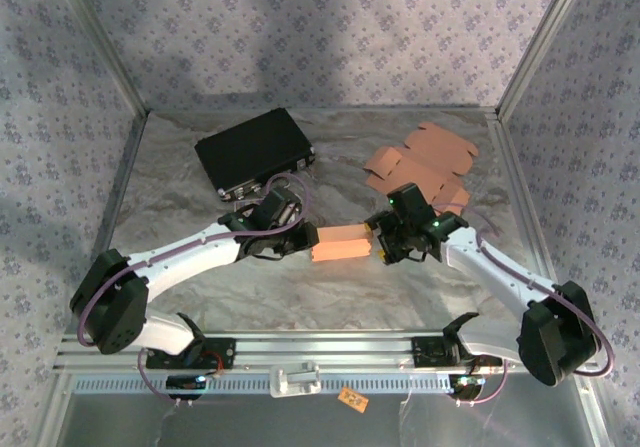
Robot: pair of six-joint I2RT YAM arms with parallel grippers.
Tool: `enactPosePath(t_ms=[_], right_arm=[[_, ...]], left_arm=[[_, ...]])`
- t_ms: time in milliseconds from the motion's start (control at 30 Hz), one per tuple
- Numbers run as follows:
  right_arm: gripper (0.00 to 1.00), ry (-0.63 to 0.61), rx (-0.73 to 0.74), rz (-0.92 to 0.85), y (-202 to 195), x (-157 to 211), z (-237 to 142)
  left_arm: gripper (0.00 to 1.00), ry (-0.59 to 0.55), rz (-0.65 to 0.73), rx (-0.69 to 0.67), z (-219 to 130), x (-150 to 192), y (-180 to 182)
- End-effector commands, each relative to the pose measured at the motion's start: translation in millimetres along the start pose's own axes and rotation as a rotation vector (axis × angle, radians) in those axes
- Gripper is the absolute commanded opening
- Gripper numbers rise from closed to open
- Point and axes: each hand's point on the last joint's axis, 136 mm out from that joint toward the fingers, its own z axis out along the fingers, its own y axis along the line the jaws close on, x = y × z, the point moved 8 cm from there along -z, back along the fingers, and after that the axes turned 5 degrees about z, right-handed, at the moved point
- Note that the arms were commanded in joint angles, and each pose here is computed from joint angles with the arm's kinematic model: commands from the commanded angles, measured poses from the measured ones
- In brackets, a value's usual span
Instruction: Fold the paper box
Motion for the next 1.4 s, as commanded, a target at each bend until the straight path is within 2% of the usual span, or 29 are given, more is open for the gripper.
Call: enactPosePath(t_ms=[0, 133, 267, 367, 633, 767, 867, 933, 1000, 1167, 1267, 1367], right_arm=[[0.72, -0.032, 0.001, 0.05, 9.1, 0.3, -23.8], [0.74, 0.05, 0.069, 0.257, 4.0, 10.4, -0.5], [0.75, 0.049, 0.092, 0.317, 15.5, 9.7, 10.5], [0.75, 0.027, 0.056, 0.335, 23.1, 2.7, 18.3], [0.73, 0.05, 0.086, 0.276, 26.2, -2.2, 37.9], [0.61, 0.055, 0.089, 0.24, 19.4, -5.4, 44.9], [0.52, 0.064, 0.095, 0.176, 15.7, -8.7, 43.4], [0.48, 0.067, 0.097, 0.111, 13.8, -10.0, 38.7], [0.45, 0.059, 0.088, 0.048, 9.1, -8.5, 34.3], [0.46, 0.047, -0.104, -0.098, 3.8, -3.4, 36.0], [0.5, 0.045, -0.159, -0.151, -11.0, -3.6, 40.6], [0.59, 0.048, -0.123, -0.166, -34.9, -8.1, 44.2]], left_arm=[[0.24, 0.052, -0.006, -0.076, 3.5, 11.5, 16.7], [0.24, 0.055, -0.001, -0.08, 3.6, 10.9, 16.5], [0.23, 0.056, 0.006, -0.078, 4.0, 9.9, 15.0], [0.23, 0.056, 0.006, -0.079, 4.5, 10.4, 15.4], [0.23, 0.057, 0.012, -0.081, 3.1, 10.2, 14.8], [0.23, 0.055, 0.013, -0.08, 2.1, 8.7, 13.5], [0.33, 0.043, 0.021, -0.086, -5.6, 5.2, 9.1], [0.41, 0.007, 0.02, -0.105, -18.6, -0.6, 4.9], [0.45, -0.05, -0.001, -0.092, -35.9, -11.6, -0.3], [0.47, -0.12, -0.056, -0.032, -64.6, -33.7, -6.5], [0.47, -0.126, -0.058, -0.038, -68.9, -38.9, -3.7], [0.46, -0.136, -0.064, -0.041, -69.3, -40.9, 1.0]])
